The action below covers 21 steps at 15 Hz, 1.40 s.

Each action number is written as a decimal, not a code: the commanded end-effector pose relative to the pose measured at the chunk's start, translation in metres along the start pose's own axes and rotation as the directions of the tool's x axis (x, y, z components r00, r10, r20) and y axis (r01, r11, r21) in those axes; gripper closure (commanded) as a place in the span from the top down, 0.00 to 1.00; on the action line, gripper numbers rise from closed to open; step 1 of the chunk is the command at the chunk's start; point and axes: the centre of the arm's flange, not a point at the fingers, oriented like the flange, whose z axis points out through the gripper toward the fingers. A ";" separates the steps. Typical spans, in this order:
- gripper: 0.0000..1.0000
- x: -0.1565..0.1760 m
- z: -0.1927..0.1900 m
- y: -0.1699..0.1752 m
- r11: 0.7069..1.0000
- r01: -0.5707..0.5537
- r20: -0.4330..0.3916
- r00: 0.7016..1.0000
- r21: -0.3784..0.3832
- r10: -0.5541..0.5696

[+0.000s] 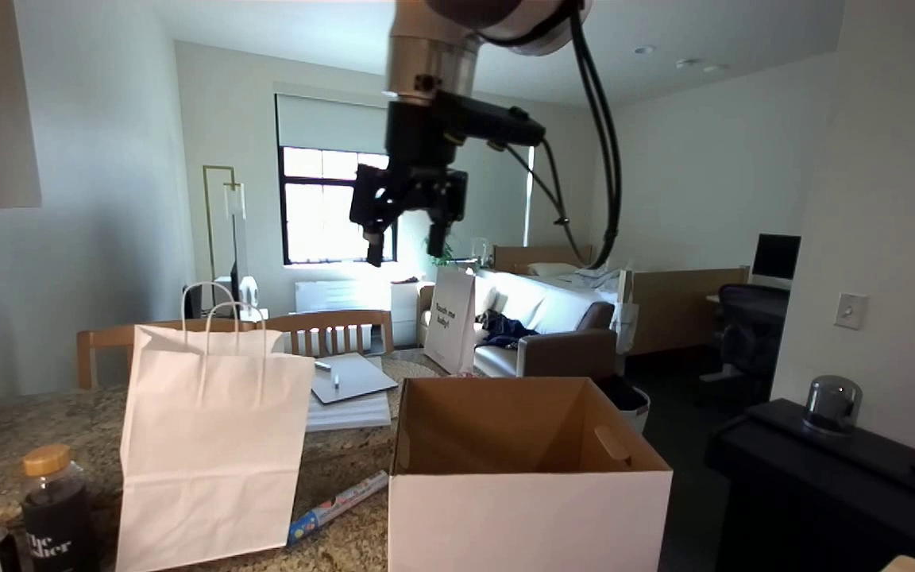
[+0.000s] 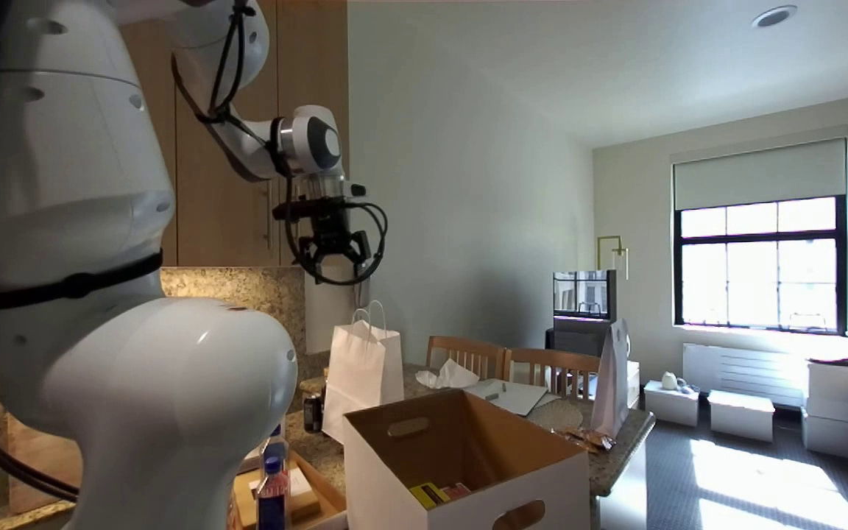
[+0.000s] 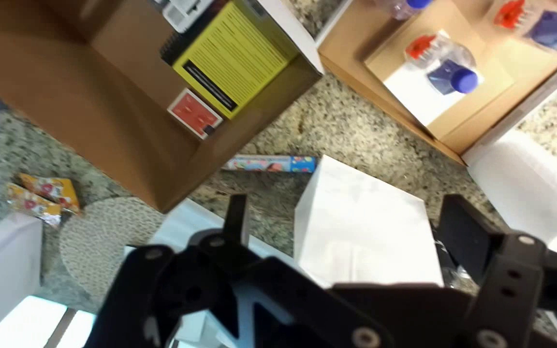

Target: Put two empty water bottles inside the white storage box

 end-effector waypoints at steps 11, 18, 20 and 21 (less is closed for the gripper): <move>1.00 0.034 0.177 -0.186 0.987 0.146 0.217 0.964 0.061 -0.156; 1.00 0.055 0.255 -0.199 0.980 0.158 0.337 0.922 0.122 -0.191; 1.00 0.063 0.272 -0.189 0.988 0.109 0.347 0.927 0.106 -0.139; 1.00 0.065 0.281 -0.183 0.990 0.086 0.364 0.924 0.108 -0.120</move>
